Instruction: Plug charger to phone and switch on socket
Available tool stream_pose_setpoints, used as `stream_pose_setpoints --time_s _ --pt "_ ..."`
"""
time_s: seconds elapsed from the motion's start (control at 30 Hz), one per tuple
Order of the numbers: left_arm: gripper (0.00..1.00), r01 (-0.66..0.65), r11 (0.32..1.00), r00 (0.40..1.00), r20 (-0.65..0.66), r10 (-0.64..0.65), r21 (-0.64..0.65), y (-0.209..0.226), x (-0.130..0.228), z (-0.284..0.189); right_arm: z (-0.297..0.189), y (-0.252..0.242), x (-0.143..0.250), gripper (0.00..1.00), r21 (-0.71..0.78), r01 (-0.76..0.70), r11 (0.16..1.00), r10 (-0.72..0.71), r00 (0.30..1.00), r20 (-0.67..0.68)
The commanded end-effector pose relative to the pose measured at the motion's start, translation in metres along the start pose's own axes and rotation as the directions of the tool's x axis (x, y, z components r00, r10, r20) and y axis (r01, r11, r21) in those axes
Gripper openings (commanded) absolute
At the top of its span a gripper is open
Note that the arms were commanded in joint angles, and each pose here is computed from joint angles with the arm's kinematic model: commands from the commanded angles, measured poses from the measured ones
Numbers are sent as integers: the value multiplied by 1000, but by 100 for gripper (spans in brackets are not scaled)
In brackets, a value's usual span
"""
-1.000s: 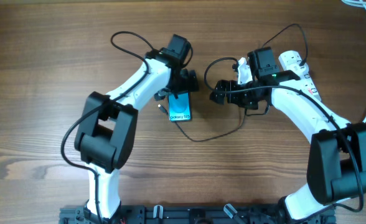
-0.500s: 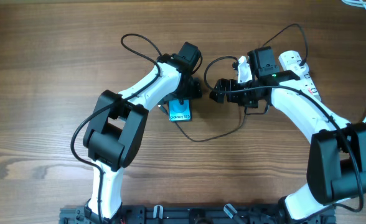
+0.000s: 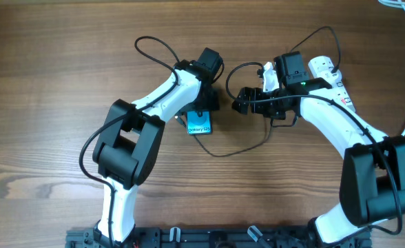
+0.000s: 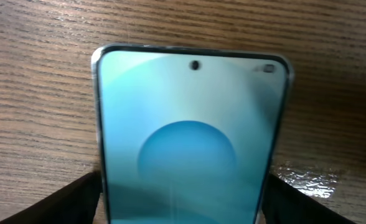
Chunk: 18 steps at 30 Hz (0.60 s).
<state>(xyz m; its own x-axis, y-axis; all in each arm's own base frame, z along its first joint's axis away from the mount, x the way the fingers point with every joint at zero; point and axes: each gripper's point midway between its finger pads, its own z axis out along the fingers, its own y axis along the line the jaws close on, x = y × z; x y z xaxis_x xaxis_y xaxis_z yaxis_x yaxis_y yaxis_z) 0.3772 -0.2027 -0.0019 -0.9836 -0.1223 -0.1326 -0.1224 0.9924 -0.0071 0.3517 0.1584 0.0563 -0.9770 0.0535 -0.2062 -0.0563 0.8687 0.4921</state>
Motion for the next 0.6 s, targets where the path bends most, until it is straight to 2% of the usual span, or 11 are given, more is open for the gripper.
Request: stream_pose_setpoints --time_s 0.0,0.1,0.27,0.37,0.47,0.57 --pt "76 -16 999 999 -51 14 -30 6 11 21 -8 5 -6 100 1 33 999 -33 999 31" --pt "66 -15 999 999 -50 14 -31 6 11 21 -8 5 -6 100 1 33 999 -33 999 32" --pt "66 18 1000 997 -71 -19 -16 14 7 22 -8 5 -6 100 2 33 999 -33 999 32" --pt "66 72 993 986 -154 -58 91 11 9 21 -8 8 -13 100 -14 30 999 -29 998 59" --pt "66 84 974 974 -225 -35 212 5 11 16 -8 10 -3 100 -26 -69 997 69 997 15" --pt "67 86 943 963 -269 4 323 0 11 10 -2 37 11 97 -113 51 992 -54 998 -31"
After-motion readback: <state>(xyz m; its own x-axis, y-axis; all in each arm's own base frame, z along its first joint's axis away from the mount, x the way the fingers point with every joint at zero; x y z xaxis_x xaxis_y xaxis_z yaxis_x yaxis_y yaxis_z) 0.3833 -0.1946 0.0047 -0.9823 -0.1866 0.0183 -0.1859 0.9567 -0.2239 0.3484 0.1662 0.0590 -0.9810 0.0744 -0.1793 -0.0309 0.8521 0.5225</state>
